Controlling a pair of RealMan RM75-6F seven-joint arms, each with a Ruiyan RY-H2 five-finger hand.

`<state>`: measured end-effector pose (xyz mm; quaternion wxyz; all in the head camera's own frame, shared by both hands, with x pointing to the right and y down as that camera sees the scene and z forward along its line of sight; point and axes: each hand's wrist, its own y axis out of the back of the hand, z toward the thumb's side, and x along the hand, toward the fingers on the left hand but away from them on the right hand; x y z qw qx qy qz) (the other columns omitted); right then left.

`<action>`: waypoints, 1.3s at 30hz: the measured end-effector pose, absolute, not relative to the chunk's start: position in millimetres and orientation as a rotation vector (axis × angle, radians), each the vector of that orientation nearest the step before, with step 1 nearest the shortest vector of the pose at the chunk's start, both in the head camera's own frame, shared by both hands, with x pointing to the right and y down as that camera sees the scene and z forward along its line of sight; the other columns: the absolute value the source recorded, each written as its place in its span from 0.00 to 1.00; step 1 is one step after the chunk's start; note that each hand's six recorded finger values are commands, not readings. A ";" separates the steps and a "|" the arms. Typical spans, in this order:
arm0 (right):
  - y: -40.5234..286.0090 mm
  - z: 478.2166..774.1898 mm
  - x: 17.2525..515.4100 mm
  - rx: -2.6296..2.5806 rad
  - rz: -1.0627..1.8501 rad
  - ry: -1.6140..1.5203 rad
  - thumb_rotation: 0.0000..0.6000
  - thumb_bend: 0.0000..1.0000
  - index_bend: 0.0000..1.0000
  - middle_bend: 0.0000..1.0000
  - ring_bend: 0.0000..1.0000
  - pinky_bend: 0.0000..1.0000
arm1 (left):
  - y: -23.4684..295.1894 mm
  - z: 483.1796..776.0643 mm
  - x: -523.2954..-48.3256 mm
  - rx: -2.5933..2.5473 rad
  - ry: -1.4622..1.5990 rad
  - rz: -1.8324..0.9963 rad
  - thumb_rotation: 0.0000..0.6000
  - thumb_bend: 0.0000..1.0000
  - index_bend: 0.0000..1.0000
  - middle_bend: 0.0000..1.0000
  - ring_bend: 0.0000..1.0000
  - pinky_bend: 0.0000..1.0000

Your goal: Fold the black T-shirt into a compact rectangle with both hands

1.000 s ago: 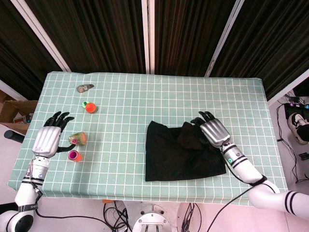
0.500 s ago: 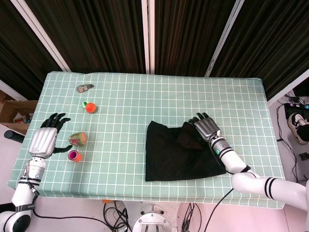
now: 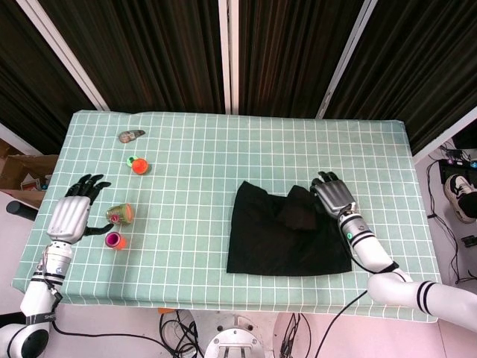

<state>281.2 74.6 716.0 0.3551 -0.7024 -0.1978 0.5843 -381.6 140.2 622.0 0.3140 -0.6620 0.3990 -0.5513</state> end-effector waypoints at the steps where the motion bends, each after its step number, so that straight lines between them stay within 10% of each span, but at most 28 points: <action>1: 73.6 716.8 285.3 -1.800 1.519 -0.505 1.00 0.48 0.58 0.27 0.07 0.16 | 140.6 623.1 -380.7 -1.749 1.050 -1.453 1.00 0.10 0.19 0.09 0.04 0.17; 10: 79.4 739.3 325.0 -1.650 1.665 -0.384 1.00 0.16 0.02 0.09 0.00 0.10 | 143.6 628.1 -379.1 -1.760 1.038 -1.462 1.00 0.10 0.19 0.09 0.04 0.17; 26: 82.2 639.8 263.5 -1.789 1.301 -0.489 1.00 0.19 0.06 0.13 0.00 0.09 | 144.0 618.9 -386.4 -1.742 1.088 -1.447 1.00 0.10 0.19 0.09 0.04 0.17; 39: 56.5 697.7 280.8 -1.707 1.540 -0.332 1.00 0.39 0.19 0.16 0.00 0.09 | 148.9 619.0 -396.7 -1.734 1.107 -1.468 1.00 0.10 0.19 0.08 0.04 0.17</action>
